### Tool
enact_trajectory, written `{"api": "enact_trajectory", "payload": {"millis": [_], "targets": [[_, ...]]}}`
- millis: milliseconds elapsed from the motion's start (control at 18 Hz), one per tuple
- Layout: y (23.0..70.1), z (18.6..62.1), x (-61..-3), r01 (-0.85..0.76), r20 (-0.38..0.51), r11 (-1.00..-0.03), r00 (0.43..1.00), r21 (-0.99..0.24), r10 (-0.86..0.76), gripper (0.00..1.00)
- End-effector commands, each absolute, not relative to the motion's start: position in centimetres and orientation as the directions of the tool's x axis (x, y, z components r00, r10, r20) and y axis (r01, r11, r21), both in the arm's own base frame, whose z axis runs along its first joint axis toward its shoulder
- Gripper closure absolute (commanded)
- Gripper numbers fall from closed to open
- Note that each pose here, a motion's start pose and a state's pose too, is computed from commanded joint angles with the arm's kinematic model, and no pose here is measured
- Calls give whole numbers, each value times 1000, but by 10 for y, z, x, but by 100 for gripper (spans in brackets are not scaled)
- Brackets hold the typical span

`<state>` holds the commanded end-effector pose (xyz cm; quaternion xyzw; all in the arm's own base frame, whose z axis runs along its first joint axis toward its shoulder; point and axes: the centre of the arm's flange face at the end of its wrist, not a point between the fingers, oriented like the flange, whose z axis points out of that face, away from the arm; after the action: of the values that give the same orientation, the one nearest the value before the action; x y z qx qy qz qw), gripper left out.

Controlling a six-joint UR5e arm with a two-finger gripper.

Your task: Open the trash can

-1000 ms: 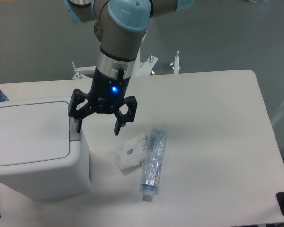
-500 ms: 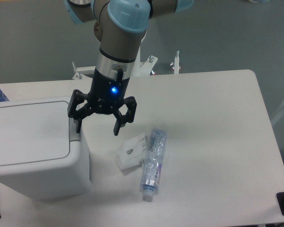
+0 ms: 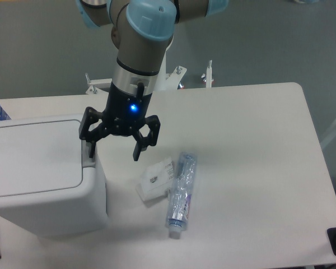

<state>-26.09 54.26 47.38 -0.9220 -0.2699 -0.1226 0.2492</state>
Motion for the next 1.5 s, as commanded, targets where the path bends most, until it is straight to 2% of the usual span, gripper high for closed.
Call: {"api": "enact_trajectory", "payload": {"millis": [1500], "targets": [[542, 467, -259, 556, 360, -735, 826, -389, 434, 0]]}}
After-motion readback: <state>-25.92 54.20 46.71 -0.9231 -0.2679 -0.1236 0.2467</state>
